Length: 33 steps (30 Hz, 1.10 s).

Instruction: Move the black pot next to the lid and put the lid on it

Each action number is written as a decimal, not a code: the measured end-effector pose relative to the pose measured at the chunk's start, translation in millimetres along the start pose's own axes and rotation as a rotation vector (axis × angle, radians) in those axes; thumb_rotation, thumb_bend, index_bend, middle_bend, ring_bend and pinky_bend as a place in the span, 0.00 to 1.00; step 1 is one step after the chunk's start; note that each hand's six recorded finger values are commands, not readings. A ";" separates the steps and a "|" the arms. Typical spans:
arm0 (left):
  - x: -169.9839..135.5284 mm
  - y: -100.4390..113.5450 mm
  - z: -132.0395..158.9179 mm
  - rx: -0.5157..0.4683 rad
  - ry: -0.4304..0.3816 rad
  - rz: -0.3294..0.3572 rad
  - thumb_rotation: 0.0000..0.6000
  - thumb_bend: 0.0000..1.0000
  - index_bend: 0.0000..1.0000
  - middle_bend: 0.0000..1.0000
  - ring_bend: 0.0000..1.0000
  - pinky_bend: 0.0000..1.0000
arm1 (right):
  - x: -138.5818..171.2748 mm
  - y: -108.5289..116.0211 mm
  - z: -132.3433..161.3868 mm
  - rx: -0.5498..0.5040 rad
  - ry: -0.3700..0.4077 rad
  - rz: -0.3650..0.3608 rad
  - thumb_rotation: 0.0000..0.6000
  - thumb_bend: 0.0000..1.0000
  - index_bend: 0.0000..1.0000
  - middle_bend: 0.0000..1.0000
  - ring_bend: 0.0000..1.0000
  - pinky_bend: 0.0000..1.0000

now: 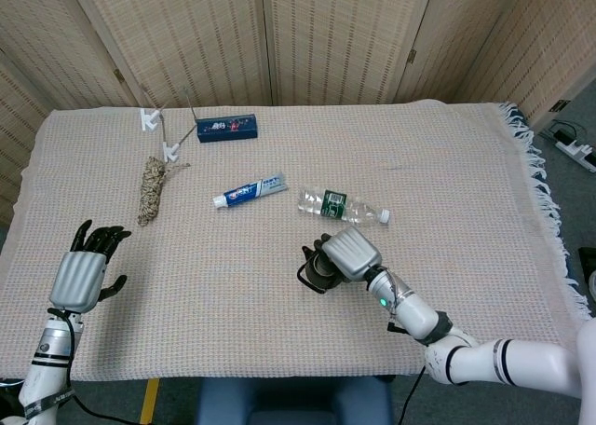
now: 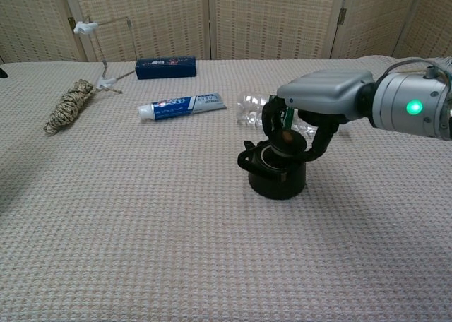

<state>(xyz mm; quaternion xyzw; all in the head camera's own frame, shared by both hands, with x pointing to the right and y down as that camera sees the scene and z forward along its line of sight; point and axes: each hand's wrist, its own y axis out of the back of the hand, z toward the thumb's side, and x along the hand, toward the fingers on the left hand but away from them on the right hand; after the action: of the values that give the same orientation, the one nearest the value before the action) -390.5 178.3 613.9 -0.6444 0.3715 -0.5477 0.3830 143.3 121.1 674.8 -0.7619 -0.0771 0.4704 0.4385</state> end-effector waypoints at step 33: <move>-2.4 0.8 0.7 0.002 0.001 0.004 1.00 0.23 0.18 0.16 0.14 0.00 | 36.3 -7.5 -5.1 -0.108 0.055 0.002 1.00 0.33 0.20 0.30 0.81 0.77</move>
<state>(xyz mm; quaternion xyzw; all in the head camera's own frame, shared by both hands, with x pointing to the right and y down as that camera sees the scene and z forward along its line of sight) -390.2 180.1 612.0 -0.6431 0.3724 -0.5477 0.3843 169.3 141.7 657.7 -0.7973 -0.0896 0.4446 0.3984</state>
